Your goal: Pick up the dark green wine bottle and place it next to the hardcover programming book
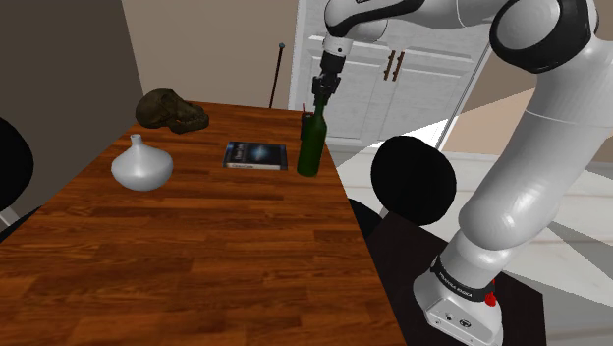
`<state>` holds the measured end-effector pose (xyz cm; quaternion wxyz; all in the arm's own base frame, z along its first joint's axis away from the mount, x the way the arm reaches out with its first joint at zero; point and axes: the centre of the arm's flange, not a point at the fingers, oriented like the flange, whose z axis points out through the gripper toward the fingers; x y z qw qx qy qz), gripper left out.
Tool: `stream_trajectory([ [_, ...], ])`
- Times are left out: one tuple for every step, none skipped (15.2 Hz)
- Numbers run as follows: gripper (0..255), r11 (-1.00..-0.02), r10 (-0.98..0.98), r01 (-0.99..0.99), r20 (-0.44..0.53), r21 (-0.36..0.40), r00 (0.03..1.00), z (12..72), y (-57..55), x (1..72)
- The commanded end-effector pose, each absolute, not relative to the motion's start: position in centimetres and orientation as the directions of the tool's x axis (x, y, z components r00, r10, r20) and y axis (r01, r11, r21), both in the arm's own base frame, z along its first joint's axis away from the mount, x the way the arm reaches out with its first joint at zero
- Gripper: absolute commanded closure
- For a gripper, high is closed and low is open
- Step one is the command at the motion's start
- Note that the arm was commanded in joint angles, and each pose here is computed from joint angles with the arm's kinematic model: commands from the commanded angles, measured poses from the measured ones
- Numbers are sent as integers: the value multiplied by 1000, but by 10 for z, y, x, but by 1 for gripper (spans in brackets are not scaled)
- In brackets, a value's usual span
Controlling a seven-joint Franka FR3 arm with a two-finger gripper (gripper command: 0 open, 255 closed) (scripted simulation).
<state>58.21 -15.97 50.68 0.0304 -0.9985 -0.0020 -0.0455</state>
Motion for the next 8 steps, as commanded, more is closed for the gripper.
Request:
stream_trajectory([
  [255,-998,1,7,92,-60,996,496,-160,583],
  [255,-998,1,7,92,-60,996,491,-160,583],
  [255,-998,1,7,92,-60,996,485,-160,583],
  [255,-998,1,7,92,-60,996,480,-160,583],
  [255,-998,1,7,92,-60,996,475,-160,583],
  [255,-998,1,7,92,-60,996,470,-160,583],
  [255,-998,1,7,92,-60,996,467,-160,583],
  [255,-998,1,7,92,-60,996,467,-160,583],
])
